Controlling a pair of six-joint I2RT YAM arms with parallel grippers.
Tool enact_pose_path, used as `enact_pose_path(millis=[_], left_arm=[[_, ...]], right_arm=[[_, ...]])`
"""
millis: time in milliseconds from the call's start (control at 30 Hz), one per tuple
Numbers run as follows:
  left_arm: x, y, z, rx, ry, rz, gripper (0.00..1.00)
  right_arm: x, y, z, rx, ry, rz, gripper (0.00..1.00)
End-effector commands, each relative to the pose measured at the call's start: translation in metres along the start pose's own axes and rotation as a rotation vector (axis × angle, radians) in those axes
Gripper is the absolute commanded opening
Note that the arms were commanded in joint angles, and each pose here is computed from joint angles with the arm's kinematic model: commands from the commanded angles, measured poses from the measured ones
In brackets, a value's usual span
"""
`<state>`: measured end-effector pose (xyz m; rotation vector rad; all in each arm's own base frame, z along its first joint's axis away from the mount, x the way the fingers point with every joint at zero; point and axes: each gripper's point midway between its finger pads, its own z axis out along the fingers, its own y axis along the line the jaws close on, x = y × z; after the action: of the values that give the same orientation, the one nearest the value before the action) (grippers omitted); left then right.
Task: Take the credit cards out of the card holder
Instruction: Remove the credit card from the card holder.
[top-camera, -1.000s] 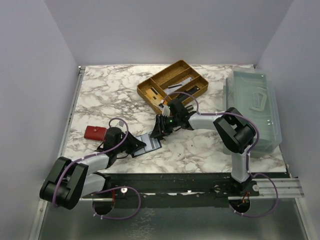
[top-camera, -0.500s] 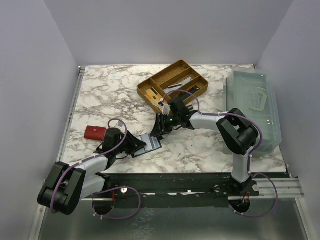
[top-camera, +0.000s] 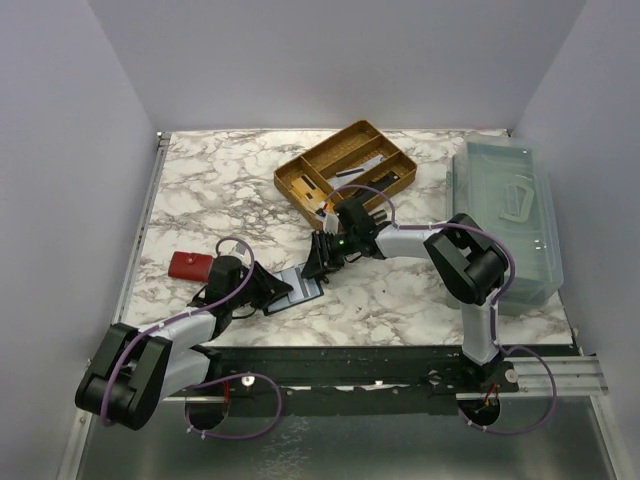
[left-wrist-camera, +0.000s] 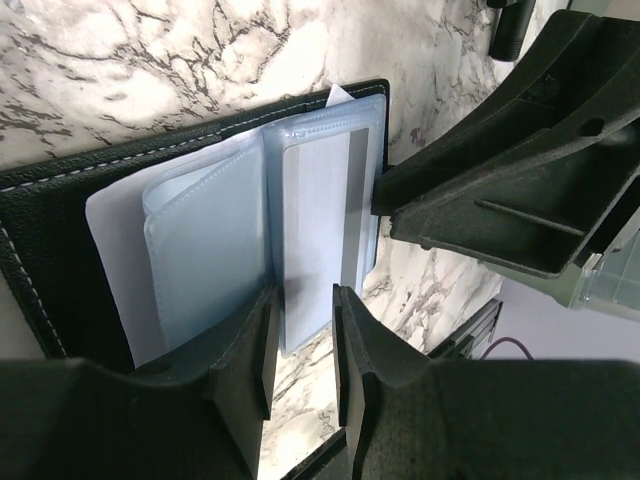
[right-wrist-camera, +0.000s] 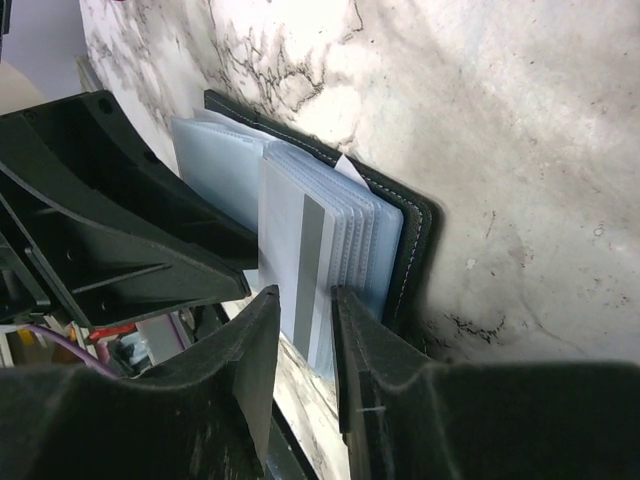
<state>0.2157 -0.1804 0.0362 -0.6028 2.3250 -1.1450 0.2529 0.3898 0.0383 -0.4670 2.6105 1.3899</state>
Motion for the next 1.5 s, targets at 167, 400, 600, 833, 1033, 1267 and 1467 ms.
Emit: enact_pose_path(millis=[167,400,600,833,1033,1267,1467], left_arm=[[0.003,0.007,0.005,-0.020,0.018,0.016,0.34],[0.000,0.001,0.005,-0.006,0.015,0.020,0.41],[0.001,-0.001,0.005,0.003,0.019,0.014,0.49],[-0.001,-0.008,0.000,0.034,-0.001,0.020,0.66],[0.001,-0.013,-0.003,0.058,0.009,0.029,0.68],[0.004,-0.013,-0.002,0.063,0.032,0.032,0.68],[0.006,-0.014,0.001,0.064,0.054,0.033,0.68]], right_arm=[[0.019,0.020,0.002,-0.146,0.105,0.058,0.40],[0.018,0.031,-0.003,-0.194,0.107,0.060,0.42],[0.023,0.032,-0.001,-0.219,0.128,0.096,0.42],[0.026,0.043,-0.005,-0.278,0.154,0.111,0.43],[0.030,0.044,-0.006,-0.298,0.168,0.141,0.43],[0.031,0.041,-0.004,-0.289,0.166,0.166,0.42],[0.031,0.039,-0.003,-0.280,0.161,0.183,0.42]])
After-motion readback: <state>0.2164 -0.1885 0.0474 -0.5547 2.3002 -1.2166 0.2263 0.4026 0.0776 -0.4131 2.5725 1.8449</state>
